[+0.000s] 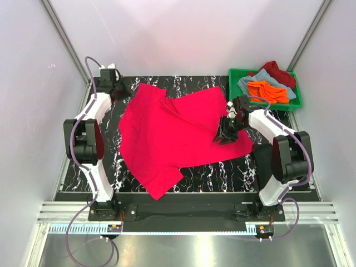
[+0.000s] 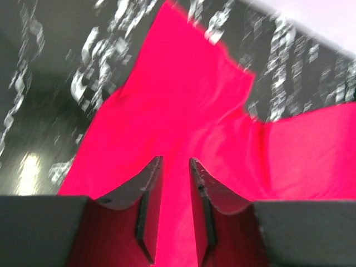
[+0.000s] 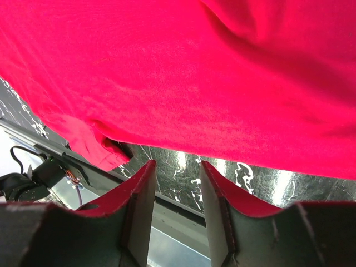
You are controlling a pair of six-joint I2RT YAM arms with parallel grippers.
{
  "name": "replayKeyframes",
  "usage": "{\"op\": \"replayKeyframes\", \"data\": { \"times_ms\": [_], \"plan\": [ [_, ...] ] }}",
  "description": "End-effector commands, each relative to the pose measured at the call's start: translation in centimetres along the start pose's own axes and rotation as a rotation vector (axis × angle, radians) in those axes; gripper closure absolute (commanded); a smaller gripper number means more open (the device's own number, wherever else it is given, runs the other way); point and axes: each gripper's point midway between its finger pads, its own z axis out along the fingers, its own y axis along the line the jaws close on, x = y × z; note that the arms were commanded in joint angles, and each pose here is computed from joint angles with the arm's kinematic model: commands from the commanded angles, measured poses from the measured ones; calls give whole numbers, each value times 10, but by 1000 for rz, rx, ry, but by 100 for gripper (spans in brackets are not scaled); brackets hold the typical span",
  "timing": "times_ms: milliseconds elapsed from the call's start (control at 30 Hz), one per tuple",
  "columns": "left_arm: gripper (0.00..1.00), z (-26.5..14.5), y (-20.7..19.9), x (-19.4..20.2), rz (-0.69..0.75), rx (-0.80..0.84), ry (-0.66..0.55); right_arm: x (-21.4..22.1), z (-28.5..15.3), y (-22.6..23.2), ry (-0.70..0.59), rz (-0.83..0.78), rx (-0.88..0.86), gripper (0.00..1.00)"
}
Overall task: Fold and stack the t-shirts
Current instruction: Flatten the tshirt out
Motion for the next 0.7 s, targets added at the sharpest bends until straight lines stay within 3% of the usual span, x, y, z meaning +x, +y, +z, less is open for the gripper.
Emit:
{"op": "replayKeyframes", "data": {
  "times_ms": [0, 233, 433, 667],
  "plan": [
    [71, -2, 43, 49, 0, -105, 152, -16, -8, 14, -39, -16, -40, 55],
    [80, -5, 91, 108, -125, -236, 343, -15, -17, 19, -64, -22, -50, 54],
    [80, -30, 145, 124, -235, -432, 375, -13, -21, 19, -80, -25, -45, 54],
    [78, -56, 186, 124, -264, -525, 368, -15, -18, 16, -87, -15, -37, 53]
  ]
}}
